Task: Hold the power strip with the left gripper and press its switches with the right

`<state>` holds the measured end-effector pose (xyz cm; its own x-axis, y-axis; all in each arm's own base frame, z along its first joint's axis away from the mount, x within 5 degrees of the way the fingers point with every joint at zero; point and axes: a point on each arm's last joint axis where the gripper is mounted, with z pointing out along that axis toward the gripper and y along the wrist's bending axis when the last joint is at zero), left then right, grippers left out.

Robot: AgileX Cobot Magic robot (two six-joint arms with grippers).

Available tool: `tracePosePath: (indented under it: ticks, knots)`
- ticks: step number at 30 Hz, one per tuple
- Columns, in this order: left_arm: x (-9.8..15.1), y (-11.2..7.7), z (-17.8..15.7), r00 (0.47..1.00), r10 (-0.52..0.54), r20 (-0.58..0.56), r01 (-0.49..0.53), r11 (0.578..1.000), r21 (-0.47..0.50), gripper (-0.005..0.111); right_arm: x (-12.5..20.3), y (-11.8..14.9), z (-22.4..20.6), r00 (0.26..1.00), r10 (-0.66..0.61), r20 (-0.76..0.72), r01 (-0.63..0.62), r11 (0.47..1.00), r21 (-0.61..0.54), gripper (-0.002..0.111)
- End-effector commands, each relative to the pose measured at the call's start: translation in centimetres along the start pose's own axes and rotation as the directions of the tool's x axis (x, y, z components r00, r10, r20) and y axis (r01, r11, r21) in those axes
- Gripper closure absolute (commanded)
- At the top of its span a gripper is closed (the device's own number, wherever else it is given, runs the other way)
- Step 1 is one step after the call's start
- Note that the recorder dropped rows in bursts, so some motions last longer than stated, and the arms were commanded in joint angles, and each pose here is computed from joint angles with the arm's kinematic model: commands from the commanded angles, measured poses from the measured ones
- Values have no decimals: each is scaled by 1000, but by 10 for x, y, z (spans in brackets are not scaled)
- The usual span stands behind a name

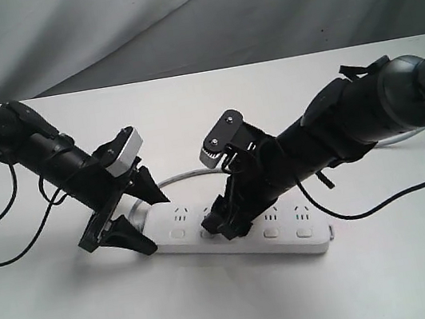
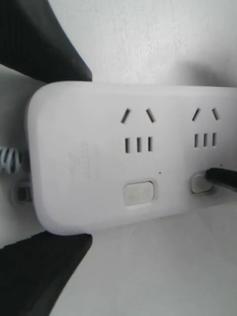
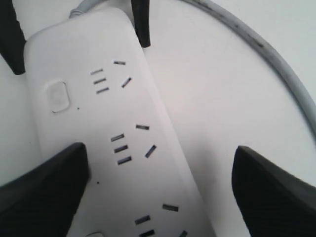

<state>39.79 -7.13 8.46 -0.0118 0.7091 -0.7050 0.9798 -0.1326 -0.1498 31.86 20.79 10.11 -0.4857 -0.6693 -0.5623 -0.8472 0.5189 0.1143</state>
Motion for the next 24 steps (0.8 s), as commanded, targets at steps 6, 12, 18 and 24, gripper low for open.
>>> tracePosePath:
  ticks: [6, 12, 18, 24]
  knots:
    - [-1, 1, -4, 1000, 10, -8, -10, 1000, -7, 62, 27, -3, 9, 986, -127, -109, 129, 992, 13, 35]
    - [-1, 1, -4, 1000, 10, -8, -10, 1000, -7, 62, -8, 0, -30, 987, -150, 63, 145, 986, 80, 35]
    - [-1, 1, -4, 1000, 10, -8, -10, 1000, -7, 62, -29, 0, -75, 967, -191, 169, 169, 976, 136, 35]
    - [-1, 1, -4, 1000, 10, -8, -10, 1000, -7, 62, -22, -1, -79, 968, -188, 166, 173, 980, 100, 35]
